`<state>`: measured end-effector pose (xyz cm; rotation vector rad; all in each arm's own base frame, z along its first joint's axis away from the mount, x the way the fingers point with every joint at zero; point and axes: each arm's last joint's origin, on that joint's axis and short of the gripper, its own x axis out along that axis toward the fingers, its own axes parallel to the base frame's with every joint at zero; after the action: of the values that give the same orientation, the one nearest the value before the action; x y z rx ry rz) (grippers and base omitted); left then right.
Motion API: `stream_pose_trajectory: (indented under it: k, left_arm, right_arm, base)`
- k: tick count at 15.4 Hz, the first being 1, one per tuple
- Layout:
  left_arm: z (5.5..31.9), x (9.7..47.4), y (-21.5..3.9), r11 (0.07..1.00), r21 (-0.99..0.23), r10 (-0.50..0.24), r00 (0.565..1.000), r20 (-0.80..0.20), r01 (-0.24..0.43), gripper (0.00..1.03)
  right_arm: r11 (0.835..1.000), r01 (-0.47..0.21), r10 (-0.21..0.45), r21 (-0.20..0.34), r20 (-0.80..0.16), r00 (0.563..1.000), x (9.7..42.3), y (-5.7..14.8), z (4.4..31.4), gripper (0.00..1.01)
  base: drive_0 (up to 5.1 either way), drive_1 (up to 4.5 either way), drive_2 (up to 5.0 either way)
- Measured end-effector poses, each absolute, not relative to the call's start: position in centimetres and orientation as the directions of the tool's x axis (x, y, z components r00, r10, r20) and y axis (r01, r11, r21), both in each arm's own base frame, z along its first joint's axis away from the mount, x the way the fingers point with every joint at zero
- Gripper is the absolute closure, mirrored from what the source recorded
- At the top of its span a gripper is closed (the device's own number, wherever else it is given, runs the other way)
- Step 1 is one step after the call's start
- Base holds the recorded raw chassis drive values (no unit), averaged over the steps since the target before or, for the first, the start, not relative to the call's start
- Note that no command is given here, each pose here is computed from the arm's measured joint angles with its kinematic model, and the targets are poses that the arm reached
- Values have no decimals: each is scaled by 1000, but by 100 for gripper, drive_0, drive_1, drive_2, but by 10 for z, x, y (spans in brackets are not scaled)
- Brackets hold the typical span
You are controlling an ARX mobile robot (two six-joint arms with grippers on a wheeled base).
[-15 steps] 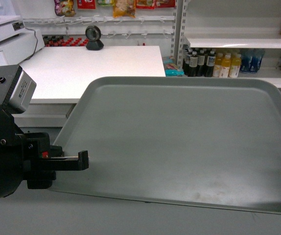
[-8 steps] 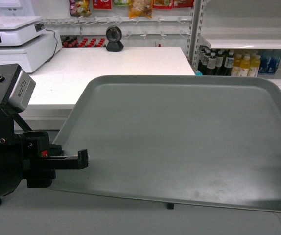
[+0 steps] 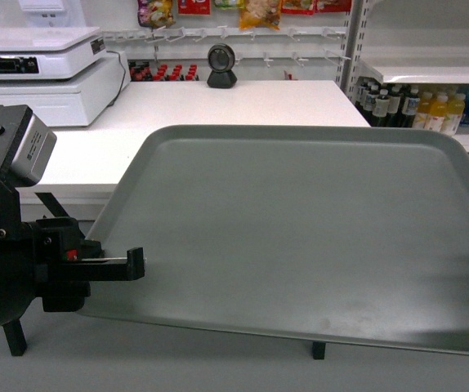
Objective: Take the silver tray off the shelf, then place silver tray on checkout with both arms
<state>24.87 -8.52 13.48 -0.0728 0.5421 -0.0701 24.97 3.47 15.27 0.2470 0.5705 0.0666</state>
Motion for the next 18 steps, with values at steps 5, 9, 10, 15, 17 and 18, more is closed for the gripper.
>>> stream_pose_trajectory:
  k: [5, 9, 10, 15, 17, 18]
  left_arm:
    - [135, 248, -86, 995, -85, -85, 853, -515, 47, 100]
    - [135, 248, -86, 995, -86, -85, 852, -516, 48, 100]
    - [135, 248, -86, 995, -87, -86, 854, -513, 48, 100]
    - [135, 248, -86, 995, -86, -85, 854, -513, 48, 100]
    - [135, 248, -86, 995, -85, -85, 853, -516, 48, 100]
    - [135, 248, -86, 995, -86, -85, 854, -513, 47, 100]
  right_arm:
    - [968, 7, 129, 249, -526, 841, 250, 35, 153, 99]
    - [969, 7, 129, 249, -528, 839, 249, 35, 153, 99]
    - [968, 7, 129, 249, -526, 841, 250, 35, 153, 99]
    - [969, 8, 128, 249, -525, 841, 250, 35, 153, 99]
    - [969, 8, 129, 248, -529, 839, 250, 35, 152, 99]
    - [968, 7, 129, 249, -524, 842, 250, 35, 153, 99]
  base:
    - [-2, 405, -410]
    - [4, 414, -406]
    - [12, 419, -396]
    - [14, 421, -394]
    - [5, 412, -403]
    - [-2, 406, -409]
